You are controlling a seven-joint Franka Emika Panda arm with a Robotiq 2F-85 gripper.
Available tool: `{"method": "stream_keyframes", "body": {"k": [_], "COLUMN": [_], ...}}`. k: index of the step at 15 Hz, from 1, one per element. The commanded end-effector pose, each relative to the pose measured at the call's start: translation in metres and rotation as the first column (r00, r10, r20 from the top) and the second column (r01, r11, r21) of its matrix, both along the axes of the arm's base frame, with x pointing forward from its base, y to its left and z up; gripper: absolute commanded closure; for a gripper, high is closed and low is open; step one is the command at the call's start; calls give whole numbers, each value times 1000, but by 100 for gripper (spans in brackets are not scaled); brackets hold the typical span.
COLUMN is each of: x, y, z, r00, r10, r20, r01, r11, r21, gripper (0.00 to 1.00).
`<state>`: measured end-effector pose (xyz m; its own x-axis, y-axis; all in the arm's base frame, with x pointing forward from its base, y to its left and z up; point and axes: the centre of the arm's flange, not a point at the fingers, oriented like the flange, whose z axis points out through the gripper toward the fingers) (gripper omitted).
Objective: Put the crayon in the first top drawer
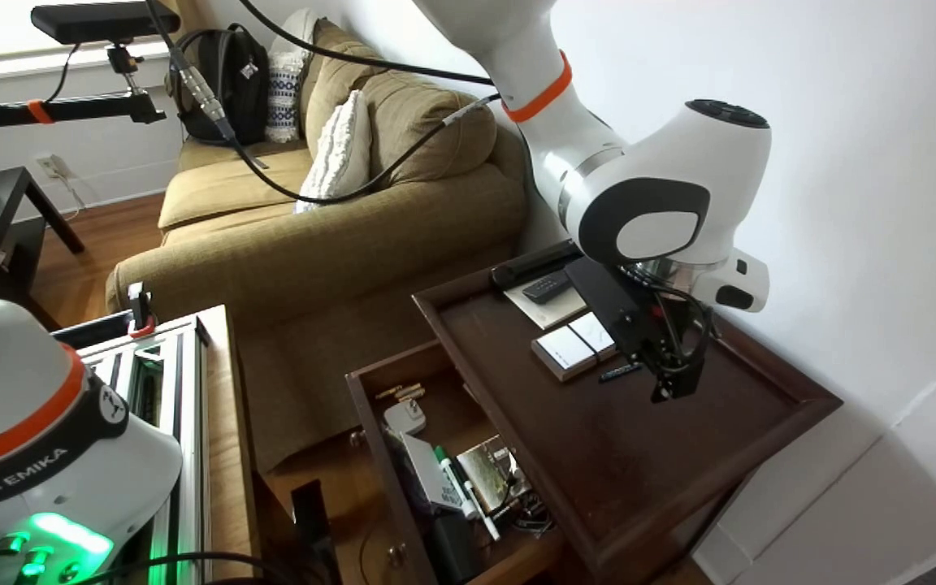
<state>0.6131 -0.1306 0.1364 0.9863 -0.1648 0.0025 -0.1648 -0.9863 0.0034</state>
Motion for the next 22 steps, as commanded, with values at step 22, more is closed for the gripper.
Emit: {"method": "stream_keyframes", "body": {"k": [22], "x": [38], "y": [12], "z": [-62], "r00": [993], "r10": [115], "r20": [-25], "r01": [-114], "r11": [993], "r21": [20], "gripper": [1]}}
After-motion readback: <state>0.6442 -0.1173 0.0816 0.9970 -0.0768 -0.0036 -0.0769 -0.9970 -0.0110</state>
